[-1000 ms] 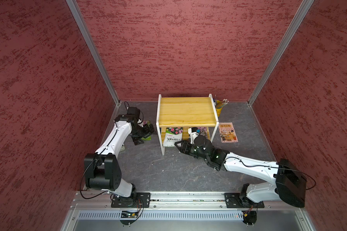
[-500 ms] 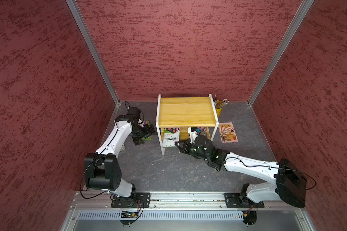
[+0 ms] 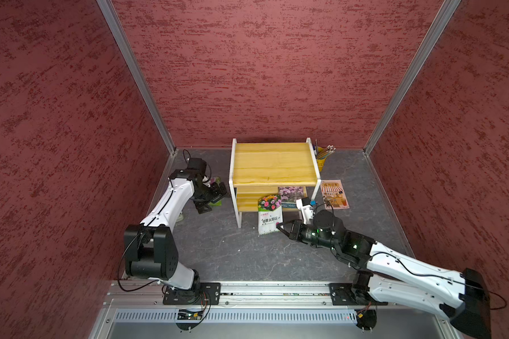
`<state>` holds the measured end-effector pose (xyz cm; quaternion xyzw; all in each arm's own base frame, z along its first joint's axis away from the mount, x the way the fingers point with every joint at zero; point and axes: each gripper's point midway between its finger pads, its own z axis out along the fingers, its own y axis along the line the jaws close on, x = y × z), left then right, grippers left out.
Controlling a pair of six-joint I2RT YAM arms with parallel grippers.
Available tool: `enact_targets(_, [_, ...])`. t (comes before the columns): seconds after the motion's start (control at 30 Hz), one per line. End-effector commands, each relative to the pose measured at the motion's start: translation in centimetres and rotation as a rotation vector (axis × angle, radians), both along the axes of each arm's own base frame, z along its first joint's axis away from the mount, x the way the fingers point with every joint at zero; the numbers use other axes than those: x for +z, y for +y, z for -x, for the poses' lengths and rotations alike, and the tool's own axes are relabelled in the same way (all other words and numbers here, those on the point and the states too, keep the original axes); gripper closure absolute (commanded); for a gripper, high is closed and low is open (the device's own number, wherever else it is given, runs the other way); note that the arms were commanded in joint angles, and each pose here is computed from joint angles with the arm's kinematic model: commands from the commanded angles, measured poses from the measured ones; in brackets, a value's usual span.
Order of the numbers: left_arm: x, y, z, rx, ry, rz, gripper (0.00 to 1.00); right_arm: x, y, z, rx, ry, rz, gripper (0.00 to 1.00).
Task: Take the seed bag off the shelf
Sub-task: Pick up the seed packet from the shelf, then place the seed packet at the center of the board.
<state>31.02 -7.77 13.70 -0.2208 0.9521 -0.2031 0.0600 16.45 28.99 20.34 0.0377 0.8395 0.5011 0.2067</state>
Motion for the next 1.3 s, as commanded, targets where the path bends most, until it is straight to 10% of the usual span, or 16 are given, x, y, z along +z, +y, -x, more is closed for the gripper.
enact_targets(0.0, [-0.1,0.0,0.1,0.016,-0.022,-0.010,0.00,-4.2,-1.5,2.2,0.022,0.140,0.090,1.00])
enact_targets(0.8, [-1.7,-1.1,2.0,-0.015,0.015,-0.031,0.00,-15.3,-1.7,0.7,-0.133,0.319,0.214,1.00])
enact_targets(1.0, [-1.6,-0.9,1.8,-0.005,0.011,-0.037,0.00,-14.3,-3.0,0.9,-0.154,0.305,0.263,0.36])
enact_targets(1.27, [-1.7,-0.5,1.8,0.022,0.013,-0.055,0.00,-10.6,-7.6,2.6,-0.193,0.270,0.311,0.14])
